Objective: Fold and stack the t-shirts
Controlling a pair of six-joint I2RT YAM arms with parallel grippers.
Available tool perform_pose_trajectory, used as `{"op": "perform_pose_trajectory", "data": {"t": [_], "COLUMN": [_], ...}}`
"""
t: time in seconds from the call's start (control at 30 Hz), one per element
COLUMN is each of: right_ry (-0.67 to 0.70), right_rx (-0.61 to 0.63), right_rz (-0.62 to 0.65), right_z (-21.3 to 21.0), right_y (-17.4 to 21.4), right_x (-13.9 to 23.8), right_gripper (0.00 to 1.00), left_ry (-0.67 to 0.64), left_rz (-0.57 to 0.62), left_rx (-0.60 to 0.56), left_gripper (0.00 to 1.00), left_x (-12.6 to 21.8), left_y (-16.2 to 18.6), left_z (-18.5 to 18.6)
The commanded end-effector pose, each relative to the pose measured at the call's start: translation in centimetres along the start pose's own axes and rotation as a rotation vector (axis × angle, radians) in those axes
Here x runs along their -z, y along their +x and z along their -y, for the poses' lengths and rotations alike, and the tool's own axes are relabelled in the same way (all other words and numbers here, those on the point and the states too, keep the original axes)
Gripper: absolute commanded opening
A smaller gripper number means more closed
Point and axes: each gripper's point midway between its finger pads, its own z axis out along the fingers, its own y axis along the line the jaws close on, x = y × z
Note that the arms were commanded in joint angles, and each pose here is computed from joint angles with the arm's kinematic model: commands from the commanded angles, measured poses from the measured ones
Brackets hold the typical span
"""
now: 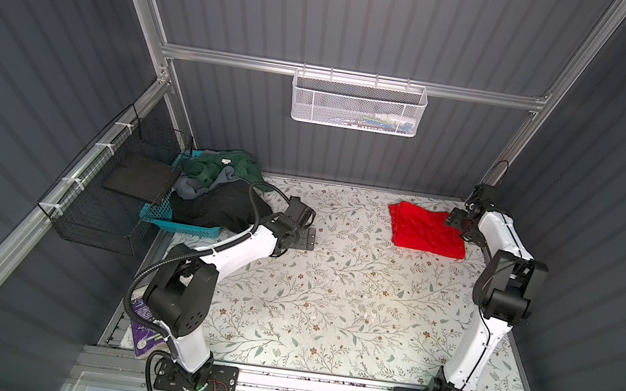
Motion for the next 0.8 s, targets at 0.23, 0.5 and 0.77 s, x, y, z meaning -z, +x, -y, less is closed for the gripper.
{"op": "perform_pose_trajectory", "data": {"t": [0.23,0.5,0.77], "right_ry": [-0.273,-0.374,-0.327], "right_rx": [-0.095,-0.061,-0.052], "right_rz": [0.114,0.238,0.408], "right_z": [-2.5,-3.1,-1.1], "right_y": [5.4,10.6,12.1], "right_x": [9.0,11.7,12.6], "right_gripper": [0.99,0.99,0.99], "left_ry": [-0.346,-0.512,-0.542], "left_rz": [0.467,0.519,0.621], "left_rx": [0.025,-0.066,-0.059], "left_gripper": [1.0,1.0,1.0], "left_x": [6.3,5.4,6.0], "left_y": [-4.4,-3.2,0.3], "left_z": [-8.6,-13.9,-18.9]}}
